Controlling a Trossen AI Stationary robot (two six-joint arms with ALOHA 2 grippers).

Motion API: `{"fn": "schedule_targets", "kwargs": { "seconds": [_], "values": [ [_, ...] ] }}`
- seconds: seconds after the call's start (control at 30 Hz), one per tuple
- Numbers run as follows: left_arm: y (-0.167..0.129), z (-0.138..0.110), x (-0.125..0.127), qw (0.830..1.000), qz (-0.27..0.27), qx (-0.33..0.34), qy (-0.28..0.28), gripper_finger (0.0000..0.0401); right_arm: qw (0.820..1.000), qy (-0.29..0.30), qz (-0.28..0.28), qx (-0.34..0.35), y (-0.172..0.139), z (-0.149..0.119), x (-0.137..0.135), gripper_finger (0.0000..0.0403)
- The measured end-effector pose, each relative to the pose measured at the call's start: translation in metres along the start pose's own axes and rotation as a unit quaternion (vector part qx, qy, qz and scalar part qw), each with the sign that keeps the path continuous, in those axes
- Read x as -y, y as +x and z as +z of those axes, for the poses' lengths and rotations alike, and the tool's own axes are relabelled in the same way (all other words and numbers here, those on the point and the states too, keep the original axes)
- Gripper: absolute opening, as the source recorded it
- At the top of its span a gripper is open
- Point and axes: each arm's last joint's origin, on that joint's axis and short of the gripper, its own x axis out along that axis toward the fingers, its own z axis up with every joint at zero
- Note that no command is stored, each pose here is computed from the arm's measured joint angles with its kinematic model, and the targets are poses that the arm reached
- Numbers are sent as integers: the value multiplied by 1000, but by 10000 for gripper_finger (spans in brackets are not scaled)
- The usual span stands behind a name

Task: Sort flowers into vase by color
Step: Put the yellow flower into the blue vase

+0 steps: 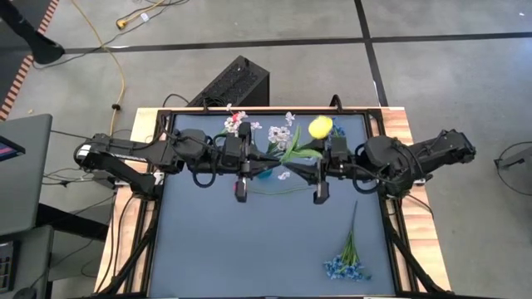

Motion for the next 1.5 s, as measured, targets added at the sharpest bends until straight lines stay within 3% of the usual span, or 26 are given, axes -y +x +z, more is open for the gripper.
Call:
{"fn": "schedule_targets", "kwargs": {
  "seconds": [0.23,0.37,0.67,1.0,1.33,1.5],
  "values": [
    [0,-1,0,1000,4,-4,4,0,1000,1,-6,4,1,1,4,67],
    [0,-2,-2,1000,6,-13,6,3,1000,0,-6,1,1,0,3,33],
    [-6,1,-4,999,6,-22,44,63,1000,-3,-6,-6,1,-1,3,39],
    [-60,28,-23,997,33,-61,19,140,1000,-13,-8,5,-5,6,6,36],
    [-114,52,-43,996,69,-54,29,154,999,-24,-29,-40,2,1,16,35],
    [-126,40,-56,992,102,-66,31,154,995,-24,-54,-79,2,12,28,35]
  ]
}}
